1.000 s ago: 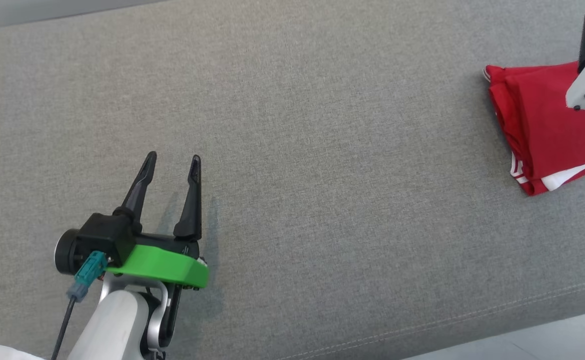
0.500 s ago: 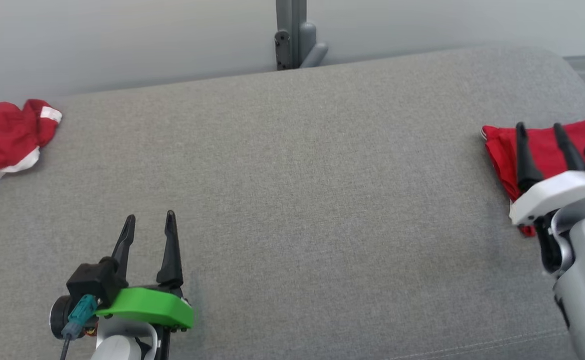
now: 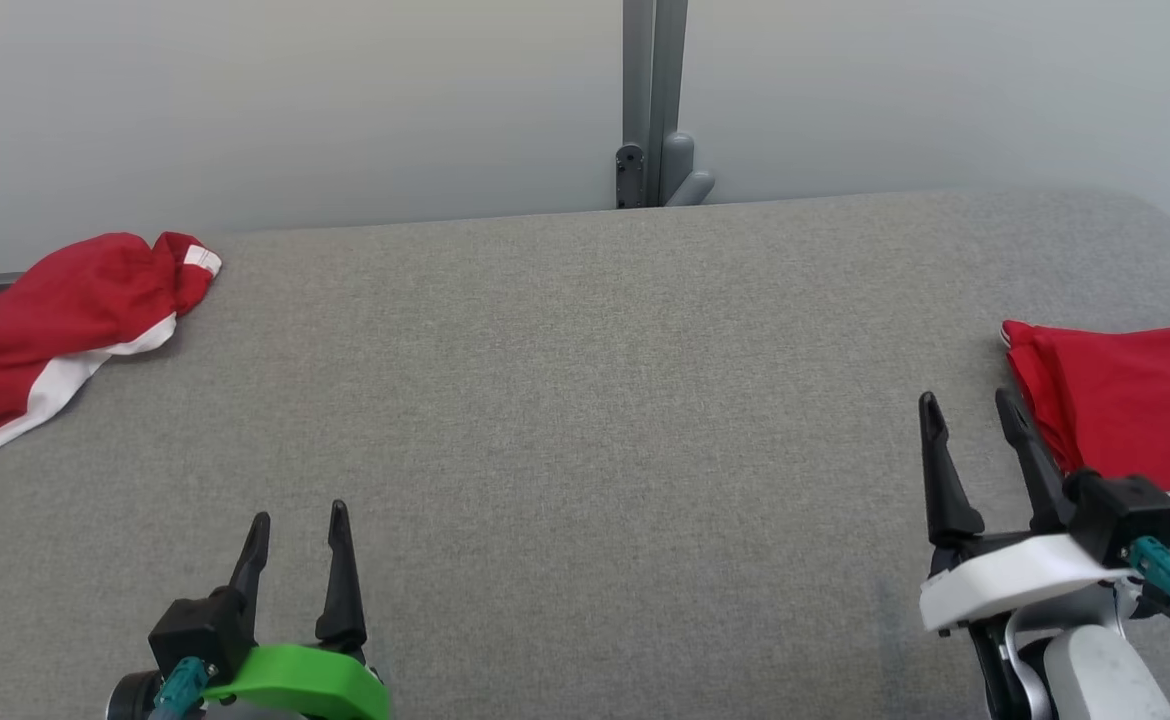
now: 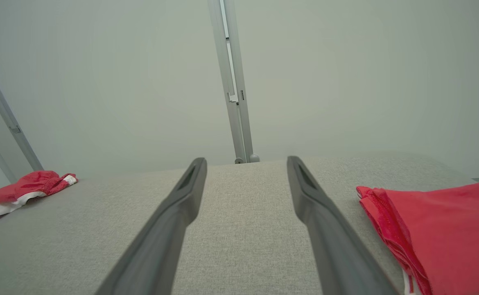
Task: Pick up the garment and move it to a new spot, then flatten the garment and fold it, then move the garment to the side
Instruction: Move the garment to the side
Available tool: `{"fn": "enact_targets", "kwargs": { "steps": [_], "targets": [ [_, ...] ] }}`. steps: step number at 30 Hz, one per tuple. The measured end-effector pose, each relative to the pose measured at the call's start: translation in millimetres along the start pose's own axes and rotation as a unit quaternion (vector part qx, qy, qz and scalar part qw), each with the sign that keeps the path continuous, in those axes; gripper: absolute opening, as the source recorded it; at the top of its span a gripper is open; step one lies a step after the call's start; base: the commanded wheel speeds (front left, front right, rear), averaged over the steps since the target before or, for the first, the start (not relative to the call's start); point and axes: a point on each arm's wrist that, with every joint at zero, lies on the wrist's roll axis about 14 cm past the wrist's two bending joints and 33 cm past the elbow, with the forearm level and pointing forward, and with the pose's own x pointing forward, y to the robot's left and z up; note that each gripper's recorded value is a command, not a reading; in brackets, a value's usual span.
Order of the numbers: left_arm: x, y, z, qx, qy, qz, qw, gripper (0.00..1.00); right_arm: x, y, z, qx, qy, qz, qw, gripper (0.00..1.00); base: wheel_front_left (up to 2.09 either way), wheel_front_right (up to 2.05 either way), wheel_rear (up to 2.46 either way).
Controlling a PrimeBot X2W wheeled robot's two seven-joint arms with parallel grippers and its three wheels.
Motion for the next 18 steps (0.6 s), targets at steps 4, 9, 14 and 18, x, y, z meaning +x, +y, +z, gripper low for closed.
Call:
{"fn": "enact_targets", "kwargs": {
  "steps": [4, 9, 14, 18],
  "targets": [
    [-8, 2, -9, 0.002, 0.013, 0.005, 1.000, 1.00, -13, 6, -5, 0.004, 0.004, -0.004, 1.000, 1.00, 0.00, 0.00, 0.00],
    [-12, 7, -14, 0.000, 0.019, 0.012, 1.000, 1.00, -30, 3, -19, 0.012, 0.025, -0.013, 1.000, 1.00, 0.00, 0.00, 0.00],
    [-14, 8, -19, 0.006, 0.026, 0.013, 1.000, 1.00, -38, 6, -29, 0.022, 0.042, -0.012, 0.999, 1.00, 0.00, 0.00, 0.00],
    [-13, 7, -18, 0.010, 0.025, 0.009, 1.000, 1.00, -40, 5, -31, 0.023, 0.046, -0.014, 0.999, 1.00, 0.00, 0.00, 0.00]
  ]
}}
